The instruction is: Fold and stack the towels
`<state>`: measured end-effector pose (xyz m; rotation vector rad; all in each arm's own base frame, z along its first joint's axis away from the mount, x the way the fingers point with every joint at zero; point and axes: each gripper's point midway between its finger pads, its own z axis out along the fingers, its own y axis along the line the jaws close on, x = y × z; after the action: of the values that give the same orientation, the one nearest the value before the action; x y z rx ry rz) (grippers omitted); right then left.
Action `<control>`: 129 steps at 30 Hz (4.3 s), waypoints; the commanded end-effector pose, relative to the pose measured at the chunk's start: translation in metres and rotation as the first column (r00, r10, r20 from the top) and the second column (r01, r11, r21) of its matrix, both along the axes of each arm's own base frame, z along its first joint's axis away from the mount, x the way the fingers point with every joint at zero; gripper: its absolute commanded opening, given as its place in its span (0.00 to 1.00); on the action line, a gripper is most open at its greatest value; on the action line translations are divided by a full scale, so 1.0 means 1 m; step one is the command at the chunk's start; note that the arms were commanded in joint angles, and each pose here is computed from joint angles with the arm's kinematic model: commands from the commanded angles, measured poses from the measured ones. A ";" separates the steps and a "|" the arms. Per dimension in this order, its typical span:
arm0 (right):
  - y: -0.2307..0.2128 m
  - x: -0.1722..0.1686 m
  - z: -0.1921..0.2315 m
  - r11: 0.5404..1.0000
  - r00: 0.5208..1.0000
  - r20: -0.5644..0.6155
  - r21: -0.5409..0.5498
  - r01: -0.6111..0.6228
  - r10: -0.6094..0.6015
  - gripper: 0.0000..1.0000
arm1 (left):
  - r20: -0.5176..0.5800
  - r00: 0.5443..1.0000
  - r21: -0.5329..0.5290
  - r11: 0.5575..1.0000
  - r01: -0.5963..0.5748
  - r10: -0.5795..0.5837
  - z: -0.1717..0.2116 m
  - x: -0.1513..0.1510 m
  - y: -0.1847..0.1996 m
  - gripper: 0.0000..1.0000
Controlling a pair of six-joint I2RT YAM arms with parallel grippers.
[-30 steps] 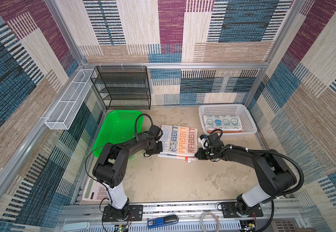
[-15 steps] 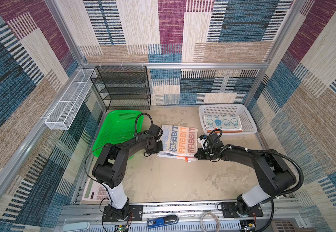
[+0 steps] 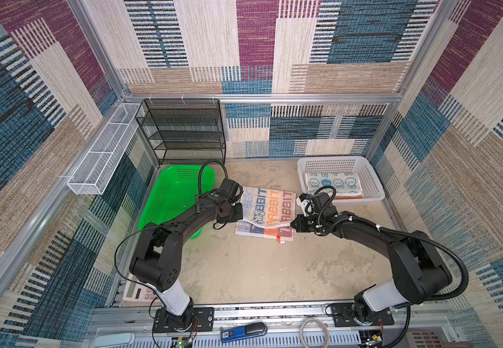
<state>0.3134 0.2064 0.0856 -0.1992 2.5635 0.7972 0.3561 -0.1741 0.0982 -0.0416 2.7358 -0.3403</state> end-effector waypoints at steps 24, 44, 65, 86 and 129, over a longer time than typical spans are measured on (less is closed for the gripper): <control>-0.002 -0.044 -0.067 0.999 0.991 -0.131 -0.032 -0.029 0.025 0.02 | -0.168 0.986 -0.024 1.000 0.010 -0.014 -0.074 -0.058 0.010 0.00; -0.001 -0.051 -0.057 0.999 0.991 -0.131 -0.009 -0.035 0.034 0.03 | -0.164 0.986 -0.076 0.997 0.000 -0.012 -0.059 -0.078 0.011 0.00; 0.028 0.095 0.043 1.000 0.991 0.135 0.016 -0.011 0.008 1.00 | 0.069 0.998 -0.259 0.965 0.033 -0.016 0.052 0.060 -0.041 0.99; 0.029 0.147 -0.001 0.999 0.994 0.111 -0.049 -0.007 0.012 0.99 | -0.013 1.000 -0.241 0.971 0.012 -0.016 -0.004 0.110 -0.028 0.99; 0.007 0.159 -0.066 0.981 0.998 0.058 -0.190 0.048 -0.038 0.01 | -0.110 0.992 -0.050 0.997 0.058 -0.063 -0.074 0.122 0.011 0.19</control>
<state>0.4803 0.2155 0.0294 -0.2224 2.5308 0.5296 0.4832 -0.1688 0.0309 -0.0321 2.8125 -0.4780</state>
